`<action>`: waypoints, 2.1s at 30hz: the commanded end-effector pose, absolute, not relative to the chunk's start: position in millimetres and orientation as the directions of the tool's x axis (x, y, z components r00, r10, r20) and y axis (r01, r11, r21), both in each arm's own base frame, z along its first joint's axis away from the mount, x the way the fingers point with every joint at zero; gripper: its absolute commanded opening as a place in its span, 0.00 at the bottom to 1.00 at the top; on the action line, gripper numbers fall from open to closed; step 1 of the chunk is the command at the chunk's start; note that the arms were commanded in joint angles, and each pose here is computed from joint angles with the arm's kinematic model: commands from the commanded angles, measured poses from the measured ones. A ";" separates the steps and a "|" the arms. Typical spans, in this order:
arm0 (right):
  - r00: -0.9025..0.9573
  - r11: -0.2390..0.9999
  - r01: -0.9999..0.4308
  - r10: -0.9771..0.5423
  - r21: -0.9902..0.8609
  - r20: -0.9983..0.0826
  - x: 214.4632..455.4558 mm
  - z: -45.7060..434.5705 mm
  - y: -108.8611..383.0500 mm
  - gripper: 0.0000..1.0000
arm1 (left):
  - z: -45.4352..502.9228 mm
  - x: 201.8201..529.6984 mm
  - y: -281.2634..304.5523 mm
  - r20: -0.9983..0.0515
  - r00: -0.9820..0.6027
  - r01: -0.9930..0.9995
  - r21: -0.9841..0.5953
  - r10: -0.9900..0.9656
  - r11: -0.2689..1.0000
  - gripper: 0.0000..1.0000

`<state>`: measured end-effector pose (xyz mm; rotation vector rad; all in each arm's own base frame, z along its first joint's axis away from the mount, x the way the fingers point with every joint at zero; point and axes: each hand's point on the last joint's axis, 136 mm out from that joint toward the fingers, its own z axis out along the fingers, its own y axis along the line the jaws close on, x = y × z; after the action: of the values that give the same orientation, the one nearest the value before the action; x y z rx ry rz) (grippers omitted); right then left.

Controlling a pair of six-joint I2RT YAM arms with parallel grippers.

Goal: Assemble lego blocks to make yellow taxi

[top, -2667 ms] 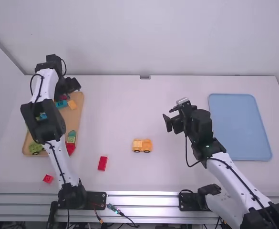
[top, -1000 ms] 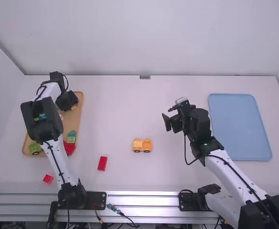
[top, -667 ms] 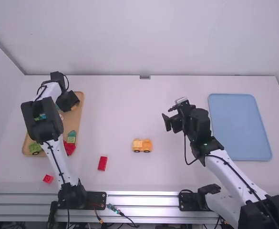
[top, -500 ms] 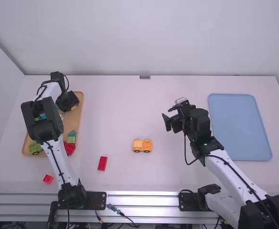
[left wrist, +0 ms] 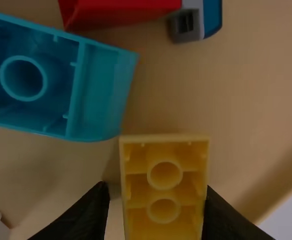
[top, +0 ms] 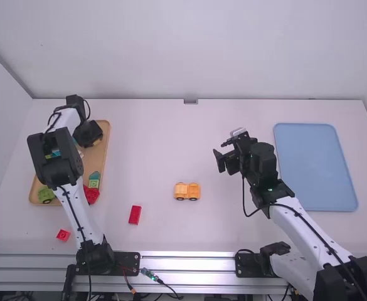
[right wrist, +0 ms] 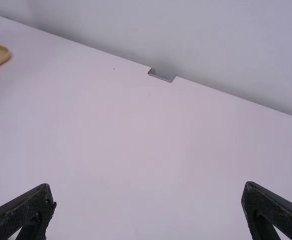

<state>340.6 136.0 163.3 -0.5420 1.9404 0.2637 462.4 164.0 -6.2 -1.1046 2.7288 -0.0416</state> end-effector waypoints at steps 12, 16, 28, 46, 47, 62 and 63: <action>-0.350 0.875 -0.480 -0.253 -0.060 -0.902 340.6 160.4 135.1 0.99 | -19.0 455.3 152.9 -0.117 -0.707 -0.687 -0.121 -0.697 0.717 0.34; -0.346 0.875 -0.481 -0.252 -0.060 -0.904 341.0 161.4 135.4 0.99 | -10.7 458.8 154.7 -0.141 -0.704 -0.684 -0.128 -0.696 0.718 0.34; -0.341 0.865 -0.500 -0.239 -0.040 -0.909 339.6 163.7 140.2 0.99 | 103.4 458.6 150.6 -0.335 -0.696 -0.618 -0.173 -0.636 0.767 0.02; -0.277 0.521 -0.829 -0.065 0.204 -0.959 302.4 204.4 187.3 0.99 | 230.2 317.3 -115.2 -0.928 -0.347 0.771 -0.201 0.134 0.605 0.02; -0.277 0.453 -0.861 -0.039 0.229 -0.960 296.3 210.6 191.3 0.99 | 225.8 306.7 -124.6 -0.938 -0.314 0.794 -0.176 0.144 0.582 0.02; -0.279 -0.084 -0.957 -0.014 0.279 -0.960 268.9 215.6 229.8 0.91 | 229.5 249.3 -193.7 -0.990 -0.130 0.980 -0.121 0.048 0.158 0.02; -0.275 -0.092 -0.957 -0.014 0.275 -0.961 268.0 216.6 231.9 0.91 | 228.9 249.8 -194.7 -0.990 -0.132 0.981 -0.124 0.046 0.152 0.02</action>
<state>275.4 225.3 206.5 -1.0816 1.3816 1.4013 263.0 -187.3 232.3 1.0409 1.4196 -1.0260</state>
